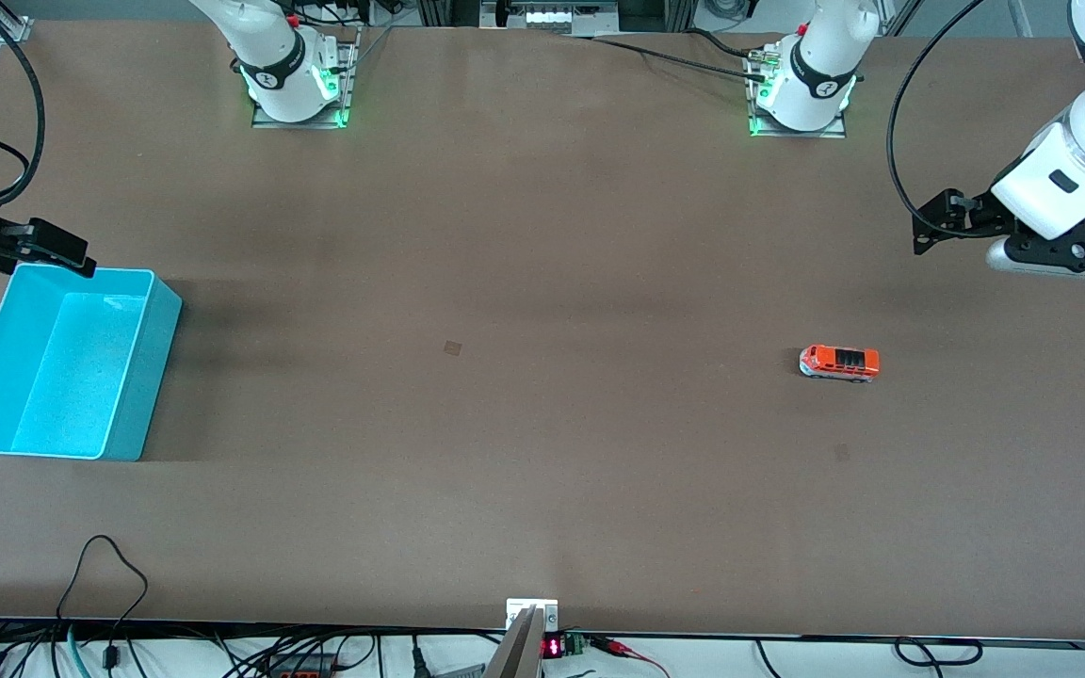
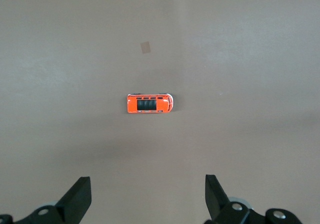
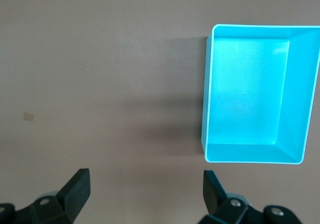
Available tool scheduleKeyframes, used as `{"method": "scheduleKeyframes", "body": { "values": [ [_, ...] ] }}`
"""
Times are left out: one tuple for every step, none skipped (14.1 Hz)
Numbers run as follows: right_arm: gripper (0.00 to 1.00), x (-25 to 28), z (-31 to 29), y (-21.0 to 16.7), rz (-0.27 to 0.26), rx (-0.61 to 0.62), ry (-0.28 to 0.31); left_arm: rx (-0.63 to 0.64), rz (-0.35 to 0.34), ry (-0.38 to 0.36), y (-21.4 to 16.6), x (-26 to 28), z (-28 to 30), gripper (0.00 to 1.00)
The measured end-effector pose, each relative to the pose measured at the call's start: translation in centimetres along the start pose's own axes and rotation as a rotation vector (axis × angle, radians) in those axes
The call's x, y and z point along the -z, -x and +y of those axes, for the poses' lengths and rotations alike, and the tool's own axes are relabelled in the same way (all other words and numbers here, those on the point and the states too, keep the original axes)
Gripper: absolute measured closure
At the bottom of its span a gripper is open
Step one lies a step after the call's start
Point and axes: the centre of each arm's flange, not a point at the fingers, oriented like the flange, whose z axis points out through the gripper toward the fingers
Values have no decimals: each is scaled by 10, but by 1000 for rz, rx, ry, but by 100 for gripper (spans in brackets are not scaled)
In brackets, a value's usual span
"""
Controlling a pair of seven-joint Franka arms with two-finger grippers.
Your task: Wind up bus and store in blue box
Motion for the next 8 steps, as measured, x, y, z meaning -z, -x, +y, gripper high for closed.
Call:
{"method": "scheduleKeyframes", "body": {
  "values": [
    [0,0,0,0,0,0,0,1,-1,0,0,-1,0,0],
    [0,0,0,0,0,0,0,2,-2,0,-1,-1,-1,0],
    [0,0,0,0,1,0,0,3,-4,0,-1,-1,-2,0],
    [0,0,0,0,1,0,0,3,-5,0,-1,-2,-2,0],
    [0,0,0,0,1,0,0,3,-6,0,-1,-2,-2,0],
    [0,0,0,0,1,0,0,3,-8,0,0,-2,-2,0],
    [0,0,0,0,1,0,0,3,-12,1,0,-2,-2,0],
    [0,0,0,0,1,0,0,3,-15,1,1,-3,-2,0]
  ]
}}
